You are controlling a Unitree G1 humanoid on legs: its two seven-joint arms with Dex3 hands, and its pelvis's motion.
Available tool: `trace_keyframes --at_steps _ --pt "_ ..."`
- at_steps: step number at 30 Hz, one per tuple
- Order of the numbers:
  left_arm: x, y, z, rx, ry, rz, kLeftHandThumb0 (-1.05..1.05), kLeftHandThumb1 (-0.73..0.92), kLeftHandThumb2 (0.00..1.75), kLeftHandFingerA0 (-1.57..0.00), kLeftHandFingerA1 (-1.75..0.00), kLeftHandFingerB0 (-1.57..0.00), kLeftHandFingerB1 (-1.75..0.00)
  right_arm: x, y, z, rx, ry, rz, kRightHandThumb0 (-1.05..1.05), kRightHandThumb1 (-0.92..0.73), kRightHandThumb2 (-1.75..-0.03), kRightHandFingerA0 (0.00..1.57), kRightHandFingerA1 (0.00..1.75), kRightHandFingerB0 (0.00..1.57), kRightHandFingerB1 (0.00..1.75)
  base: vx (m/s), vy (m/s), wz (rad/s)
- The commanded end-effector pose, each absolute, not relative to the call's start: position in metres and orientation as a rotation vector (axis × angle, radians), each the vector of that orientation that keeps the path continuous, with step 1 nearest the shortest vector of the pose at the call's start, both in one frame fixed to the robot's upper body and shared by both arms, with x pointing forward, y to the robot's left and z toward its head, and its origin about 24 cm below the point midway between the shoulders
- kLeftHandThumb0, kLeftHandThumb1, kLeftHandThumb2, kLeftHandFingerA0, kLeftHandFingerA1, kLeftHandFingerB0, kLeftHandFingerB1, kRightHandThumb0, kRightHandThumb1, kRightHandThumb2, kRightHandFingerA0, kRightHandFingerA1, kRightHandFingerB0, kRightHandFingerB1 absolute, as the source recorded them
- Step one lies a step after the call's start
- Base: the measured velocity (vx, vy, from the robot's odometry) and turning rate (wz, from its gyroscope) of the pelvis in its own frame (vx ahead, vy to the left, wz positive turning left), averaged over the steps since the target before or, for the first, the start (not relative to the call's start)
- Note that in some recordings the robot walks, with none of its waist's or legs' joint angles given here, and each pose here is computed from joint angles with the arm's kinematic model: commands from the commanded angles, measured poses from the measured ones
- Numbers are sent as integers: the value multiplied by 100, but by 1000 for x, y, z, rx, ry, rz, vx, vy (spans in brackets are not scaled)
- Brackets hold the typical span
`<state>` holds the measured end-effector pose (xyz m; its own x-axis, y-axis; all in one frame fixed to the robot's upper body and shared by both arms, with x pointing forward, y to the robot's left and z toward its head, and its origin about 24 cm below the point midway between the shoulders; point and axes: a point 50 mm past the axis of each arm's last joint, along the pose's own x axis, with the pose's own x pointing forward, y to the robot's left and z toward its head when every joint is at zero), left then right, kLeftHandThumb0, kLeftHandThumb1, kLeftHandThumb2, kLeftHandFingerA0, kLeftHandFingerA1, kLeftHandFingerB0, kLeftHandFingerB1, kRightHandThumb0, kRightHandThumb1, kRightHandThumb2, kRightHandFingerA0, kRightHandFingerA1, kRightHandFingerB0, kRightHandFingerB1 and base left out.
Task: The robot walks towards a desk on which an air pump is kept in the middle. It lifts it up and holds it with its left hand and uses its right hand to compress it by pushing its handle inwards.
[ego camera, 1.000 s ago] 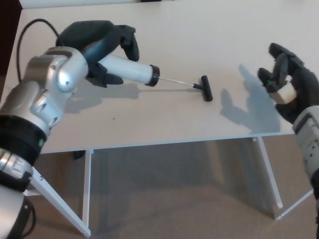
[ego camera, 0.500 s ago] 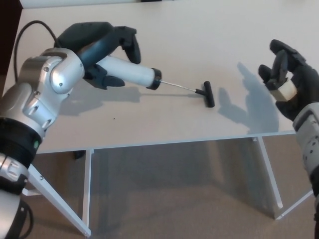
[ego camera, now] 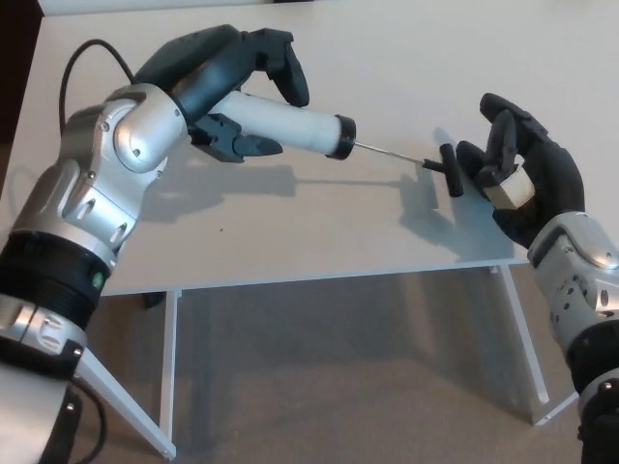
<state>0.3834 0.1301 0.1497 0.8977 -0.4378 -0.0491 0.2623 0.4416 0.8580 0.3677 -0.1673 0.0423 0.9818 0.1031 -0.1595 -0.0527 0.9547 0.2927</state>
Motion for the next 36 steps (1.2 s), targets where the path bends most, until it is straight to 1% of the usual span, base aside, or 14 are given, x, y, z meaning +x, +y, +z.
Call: trace_keyframes --at_steps 1,3,4,5,15,16,20,21,24,26,27,29,30,36 --pt "384 139 142 862 -108 -416 -18 79 63 -111 -110 -79 -112 364 -168 35 301 187 70 -87 -77 -114 6 36 12 30 0 0 0" --pt "384 139 142 847 -107 -416 -18 79 63 -111 -110 -79 -112 363 -168 35 301 188 71 -87 -77 -114 6 36 12 30 0 0 0" --pt "384 140 141 820 -98 -416 -16 78 68 -109 -128 -83 -119 363 -169 34 301 190 70 -88 -92 -71 12 27 10 24 0 0 0" --pt "383 143 138 787 -77 -418 -18 79 67 -110 -123 -83 -119 362 -169 33 303 191 64 -82 -72 -114 3 39 6 31 0 0 0" --pt "383 144 136 793 -72 -424 -18 78 64 -107 -123 -80 -124 364 -171 36 313 181 63 -83 -73 -114 3 40 7 33 0 0 0" --pt "383 144 136 798 -74 -422 -19 78 64 -108 -110 -77 -122 364 -171 37 317 180 62 -81 -73 -114 3 39 7 33 0 0 0" --pt "382 142 135 794 -76 -426 -15 79 67 -109 -120 -79 -125 365 -172 38 317 174 62 -80 -73 -114 3 39 6 34 0 0 0" --pt "381 142 135 791 -77 -431 -13 78 71 -109 -124 -79 -127 365 -172 39 316 173 61 -87 -92 -72 13 28 12 25 0 0 0" --pt "381 141 134 791 -79 -435 -13 78 71 -109 -124 -79 -127 366 -172 40 318 172 60 -87 -92 -72 13 28 12 25 0 0 0" --pt "381 141 135 789 -77 -438 -14 80 66 -103 -134 -76 -129 367 -172 41 315 173 63 -87 -92 -73 12 27 11 24 0 0 0" --pt "381 139 135 816 -84 -439 -20 78 63 -103 -131 -71 -126 368 -172 43 302 171 62 -83 -75 -114 6 42 3 33 0 0 0" --pt "381 139 135 829 -88 -440 -20 78 63 -103 -131 -71 -126 368 -172 43 298 170 61 -83 -75 -114 6 42 3 33 0 0 0" --pt "381 138 135 835 -86 -441 -20 78 63 -100 -132 -70 -127 369 -172 44 305 170 63 -87 -92 -72 13 28 11 24 0 0 0" --pt "379 130 135 853 -92 -464 -18 79 65 -96 -140 -74 -129 371 -170 47 320 166 71 -85 -92 -70 14 28 13 24 0 0 0"
